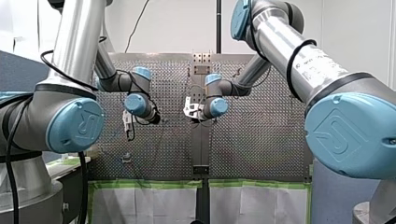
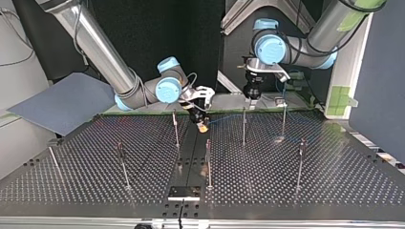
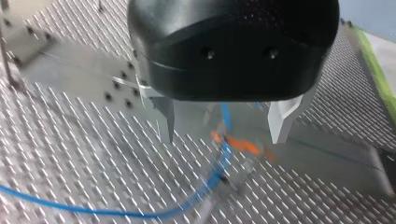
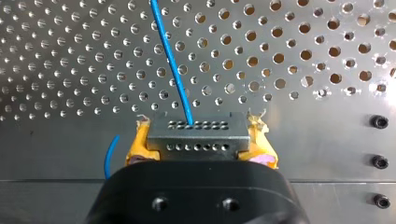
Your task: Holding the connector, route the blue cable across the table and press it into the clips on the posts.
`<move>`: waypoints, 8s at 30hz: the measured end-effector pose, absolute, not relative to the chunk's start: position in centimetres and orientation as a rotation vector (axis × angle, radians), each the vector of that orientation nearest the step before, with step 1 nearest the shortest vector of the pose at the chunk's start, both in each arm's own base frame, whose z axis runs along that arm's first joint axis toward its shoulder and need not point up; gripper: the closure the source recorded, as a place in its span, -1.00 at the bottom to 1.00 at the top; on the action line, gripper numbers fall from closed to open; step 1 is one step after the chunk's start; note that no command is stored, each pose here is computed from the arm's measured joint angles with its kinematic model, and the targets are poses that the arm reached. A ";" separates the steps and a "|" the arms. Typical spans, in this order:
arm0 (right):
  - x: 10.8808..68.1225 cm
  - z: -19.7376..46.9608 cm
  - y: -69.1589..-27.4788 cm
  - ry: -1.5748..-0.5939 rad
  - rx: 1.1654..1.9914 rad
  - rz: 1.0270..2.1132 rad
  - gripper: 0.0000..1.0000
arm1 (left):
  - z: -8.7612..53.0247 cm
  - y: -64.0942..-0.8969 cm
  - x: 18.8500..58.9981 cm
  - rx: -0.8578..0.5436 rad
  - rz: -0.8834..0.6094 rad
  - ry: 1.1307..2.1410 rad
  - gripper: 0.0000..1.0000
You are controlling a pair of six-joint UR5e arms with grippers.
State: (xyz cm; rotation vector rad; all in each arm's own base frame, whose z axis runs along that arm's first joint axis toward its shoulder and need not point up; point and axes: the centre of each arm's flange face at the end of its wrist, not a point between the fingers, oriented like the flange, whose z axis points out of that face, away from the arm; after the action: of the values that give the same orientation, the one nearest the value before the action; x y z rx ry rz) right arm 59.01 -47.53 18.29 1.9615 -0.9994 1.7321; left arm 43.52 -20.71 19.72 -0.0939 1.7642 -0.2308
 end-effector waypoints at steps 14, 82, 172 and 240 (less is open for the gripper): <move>57.7 19.6 -47.7 -1.022 1.988 1.682 1.00 | 20.4 -26.1 43.1 -0.088 -0.376 1.676 -1.00; 56.1 21.5 -47.2 -0.999 2.010 1.691 1.00 | 17.1 -30.7 51.8 -0.145 -0.303 1.700 1.00; 48.1 42.4 -46.8 -1.009 1.700 1.902 1.00 | 37.4 -27.5 55.7 -0.127 -0.396 1.437 1.00; 44.7 43.6 -49.5 -1.019 1.646 1.882 1.00 | 43.1 -30.9 40.6 -0.009 -0.392 1.511 -1.00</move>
State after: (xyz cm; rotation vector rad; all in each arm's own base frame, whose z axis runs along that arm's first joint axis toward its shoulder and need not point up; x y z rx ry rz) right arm 44.66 -49.48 43.55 1.6459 -1.0190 1.8816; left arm 40.59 -30.92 43.08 -0.0088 1.5107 -0.3917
